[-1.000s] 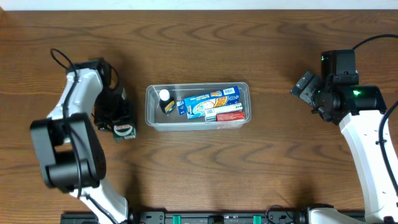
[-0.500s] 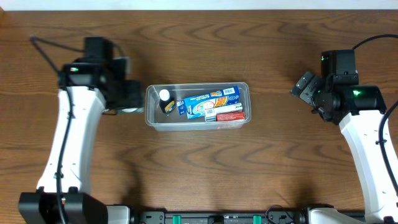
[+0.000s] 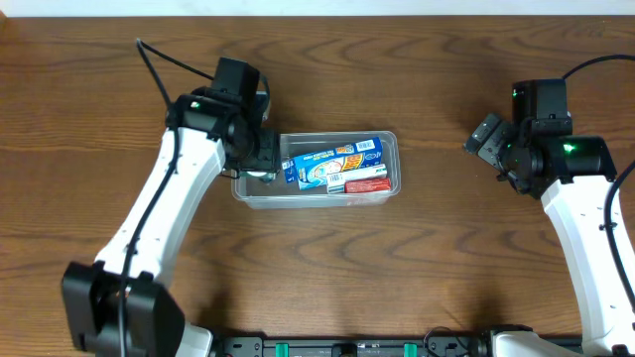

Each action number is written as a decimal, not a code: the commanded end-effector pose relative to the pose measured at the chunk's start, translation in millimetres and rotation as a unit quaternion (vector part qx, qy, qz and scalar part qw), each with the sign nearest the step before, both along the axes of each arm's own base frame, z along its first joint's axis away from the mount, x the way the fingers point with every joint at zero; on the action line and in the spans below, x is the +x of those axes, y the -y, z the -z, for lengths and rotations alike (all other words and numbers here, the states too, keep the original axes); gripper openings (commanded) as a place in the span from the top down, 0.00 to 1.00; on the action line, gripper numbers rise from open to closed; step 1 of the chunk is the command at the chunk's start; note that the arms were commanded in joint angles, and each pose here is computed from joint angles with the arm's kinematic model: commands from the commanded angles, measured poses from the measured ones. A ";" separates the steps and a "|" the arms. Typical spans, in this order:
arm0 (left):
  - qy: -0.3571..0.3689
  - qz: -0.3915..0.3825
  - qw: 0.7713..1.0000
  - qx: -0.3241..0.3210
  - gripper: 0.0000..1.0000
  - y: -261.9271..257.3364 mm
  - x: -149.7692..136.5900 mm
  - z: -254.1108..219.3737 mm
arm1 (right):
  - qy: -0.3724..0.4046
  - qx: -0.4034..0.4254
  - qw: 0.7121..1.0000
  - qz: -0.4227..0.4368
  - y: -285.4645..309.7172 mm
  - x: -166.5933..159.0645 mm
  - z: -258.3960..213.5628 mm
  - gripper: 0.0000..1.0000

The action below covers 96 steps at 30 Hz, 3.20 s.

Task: Pack container

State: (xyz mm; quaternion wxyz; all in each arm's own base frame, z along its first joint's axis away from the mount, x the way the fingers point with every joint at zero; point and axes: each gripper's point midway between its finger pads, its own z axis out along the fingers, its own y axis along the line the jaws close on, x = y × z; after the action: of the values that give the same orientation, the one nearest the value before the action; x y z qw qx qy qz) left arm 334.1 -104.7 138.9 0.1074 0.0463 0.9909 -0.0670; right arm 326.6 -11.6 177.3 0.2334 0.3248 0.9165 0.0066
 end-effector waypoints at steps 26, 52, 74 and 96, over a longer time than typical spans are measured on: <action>0.031 -0.054 0.998 0.010 0.22 -24.3 -16.7 -37.6 | 0.005 0.000 1.000 0.010 3.4 0.8 -3.3 0.01; 0.005 -0.337 0.941 0.043 0.02 -205.0 -54.5 -49.1 | 0.005 0.000 1.000 0.010 3.4 0.8 -3.3 0.01; 0.005 -0.337 0.941 0.043 0.02 -205.0 -54.5 -49.1 | 0.003 -0.002 1.000 0.007 3.5 0.1 -2.9 0.01; 0.005 -0.337 0.941 0.043 0.02 -205.0 -54.5 -49.1 | 0.211 -0.192 0.940 -0.186 16.0 -87.2 -39.5 0.01</action>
State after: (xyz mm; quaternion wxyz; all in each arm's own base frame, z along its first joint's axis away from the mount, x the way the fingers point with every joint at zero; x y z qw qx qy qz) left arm 280.5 97.2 181.6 0.1168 -0.2835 0.9518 0.0096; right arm 249.2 -27.4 231.1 0.4718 0.1112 0.8733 -0.0490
